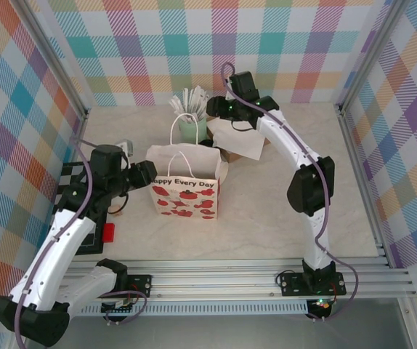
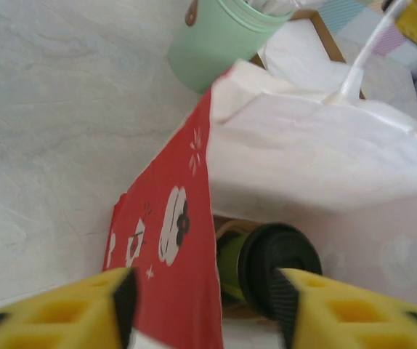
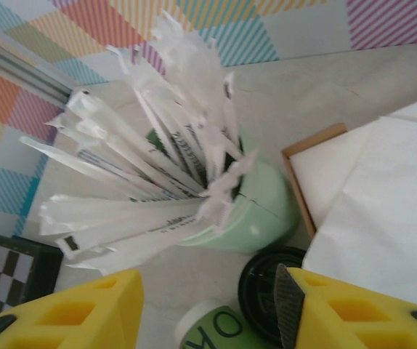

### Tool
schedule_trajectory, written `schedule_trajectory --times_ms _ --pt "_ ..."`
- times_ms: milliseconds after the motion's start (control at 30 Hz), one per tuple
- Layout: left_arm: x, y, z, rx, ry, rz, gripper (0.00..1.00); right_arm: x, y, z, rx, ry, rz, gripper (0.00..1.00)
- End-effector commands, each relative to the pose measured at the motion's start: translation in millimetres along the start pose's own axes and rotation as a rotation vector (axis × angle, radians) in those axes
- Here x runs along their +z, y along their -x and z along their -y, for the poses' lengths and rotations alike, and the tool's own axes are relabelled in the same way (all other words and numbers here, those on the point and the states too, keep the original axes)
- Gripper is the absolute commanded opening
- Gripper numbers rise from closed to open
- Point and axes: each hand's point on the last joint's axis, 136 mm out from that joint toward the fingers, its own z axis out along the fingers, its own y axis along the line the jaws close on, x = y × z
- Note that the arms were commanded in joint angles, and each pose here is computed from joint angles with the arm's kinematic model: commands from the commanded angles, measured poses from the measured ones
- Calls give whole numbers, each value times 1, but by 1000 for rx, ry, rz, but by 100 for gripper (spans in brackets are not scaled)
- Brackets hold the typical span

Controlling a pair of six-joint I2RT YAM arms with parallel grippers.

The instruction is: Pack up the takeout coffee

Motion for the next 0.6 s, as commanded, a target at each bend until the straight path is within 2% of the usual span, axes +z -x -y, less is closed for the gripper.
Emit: schedule_trajectory --times_ms 0,100,267,567 --pt "-32 5 12 96 -64 36 69 -12 18 -35 -33 132 34 52" --pt "-43 20 7 93 -39 96 79 -13 12 -46 -143 150 25 50" --pt "-42 50 -7 6 64 197 99 -6 -2 -55 -349 161 -13 49" --pt "-31 68 -21 -102 145 237 100 19 -14 -55 -513 209 -89 49"
